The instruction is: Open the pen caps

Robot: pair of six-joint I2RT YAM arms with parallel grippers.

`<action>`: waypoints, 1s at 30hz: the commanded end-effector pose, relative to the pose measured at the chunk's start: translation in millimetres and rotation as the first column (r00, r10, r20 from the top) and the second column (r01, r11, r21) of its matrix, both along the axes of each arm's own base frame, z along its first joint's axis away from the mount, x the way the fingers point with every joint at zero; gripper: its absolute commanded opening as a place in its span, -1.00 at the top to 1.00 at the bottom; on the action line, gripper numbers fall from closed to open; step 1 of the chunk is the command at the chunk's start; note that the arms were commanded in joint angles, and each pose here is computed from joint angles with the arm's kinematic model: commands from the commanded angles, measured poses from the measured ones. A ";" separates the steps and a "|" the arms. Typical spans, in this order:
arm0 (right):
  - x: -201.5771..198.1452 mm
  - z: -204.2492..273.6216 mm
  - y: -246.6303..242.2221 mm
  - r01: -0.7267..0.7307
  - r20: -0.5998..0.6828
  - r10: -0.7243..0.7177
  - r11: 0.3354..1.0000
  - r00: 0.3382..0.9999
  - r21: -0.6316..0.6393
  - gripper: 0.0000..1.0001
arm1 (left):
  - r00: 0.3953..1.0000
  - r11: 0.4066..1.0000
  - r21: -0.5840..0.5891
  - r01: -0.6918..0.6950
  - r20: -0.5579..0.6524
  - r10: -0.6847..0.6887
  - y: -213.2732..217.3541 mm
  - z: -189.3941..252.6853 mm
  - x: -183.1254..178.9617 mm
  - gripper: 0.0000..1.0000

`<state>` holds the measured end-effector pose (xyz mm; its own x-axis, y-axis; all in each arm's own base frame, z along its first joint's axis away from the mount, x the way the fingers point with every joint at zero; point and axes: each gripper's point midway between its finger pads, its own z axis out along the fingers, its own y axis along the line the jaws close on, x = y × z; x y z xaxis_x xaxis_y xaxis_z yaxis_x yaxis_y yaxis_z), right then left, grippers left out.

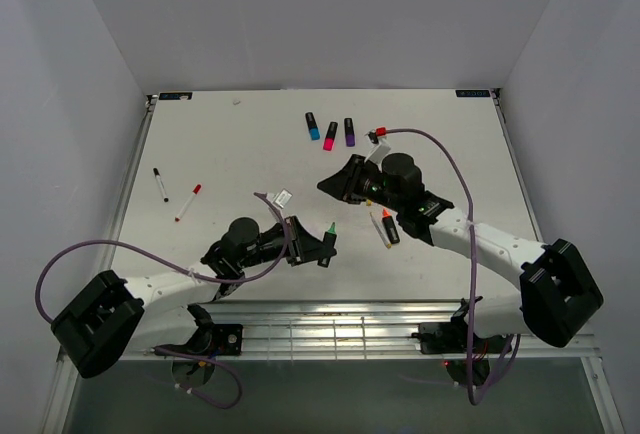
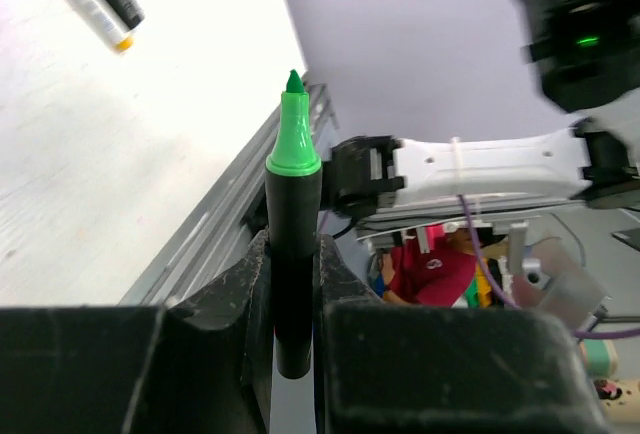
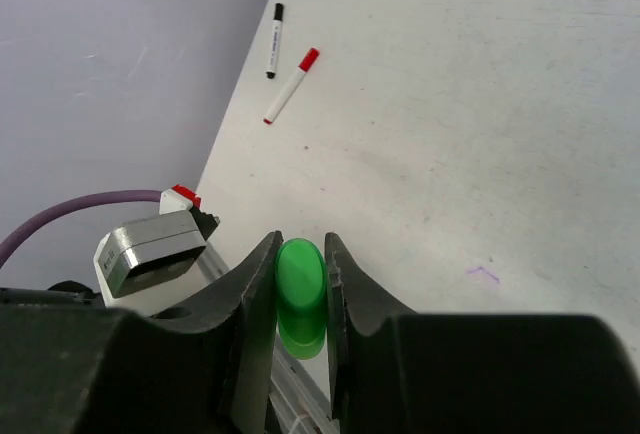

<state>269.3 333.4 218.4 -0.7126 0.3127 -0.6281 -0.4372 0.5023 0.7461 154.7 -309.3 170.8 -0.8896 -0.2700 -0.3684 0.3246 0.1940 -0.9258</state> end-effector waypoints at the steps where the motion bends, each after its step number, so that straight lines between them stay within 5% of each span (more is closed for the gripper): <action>1: 16.7 -6.7 -10.0 0.078 0.058 -0.071 0.990 0.996 -0.117 0.85 | 0.999 0.991 0.129 -0.029 -0.019 0.031 6.2 -25.8 3.1 1.00; 8: 30.9 -35.6 -19.5 0.097 -0.020 -0.105 0.965 0.994 -0.243 0.85 | 0.999 0.988 0.147 -0.049 -0.009 0.051 10.7 -31.7 2.6 1.00; 16: 42.0 -108.2 -55.9 0.044 -0.096 -0.120 0.818 0.988 -0.573 0.85 | 0.997 0.984 0.168 -0.065 -0.038 0.072 15.3 -42.6 1.2 1.00; 20: 48.0 -130.9 -66.8 0.022 -0.112 -0.114 0.788 0.987 -0.615 0.83 | 0.996 0.983 0.175 -0.059 -0.049 0.069 11.0 -45.3 3.6 1.00; 30: 66.4 -155.0 -62.2 -0.088 -0.162 -0.002 0.831 0.987 -0.549 0.85 | 0.997 0.984 0.173 -0.039 -0.065 0.051 4.1 -52.4 4.9 1.00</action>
<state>321.1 261.5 55.0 -0.8434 -0.0638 -0.5335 -0.3098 0.8690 0.3858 157.4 -298.0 107.0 -0.9095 -0.2485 -0.3333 0.2173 0.3991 -0.8908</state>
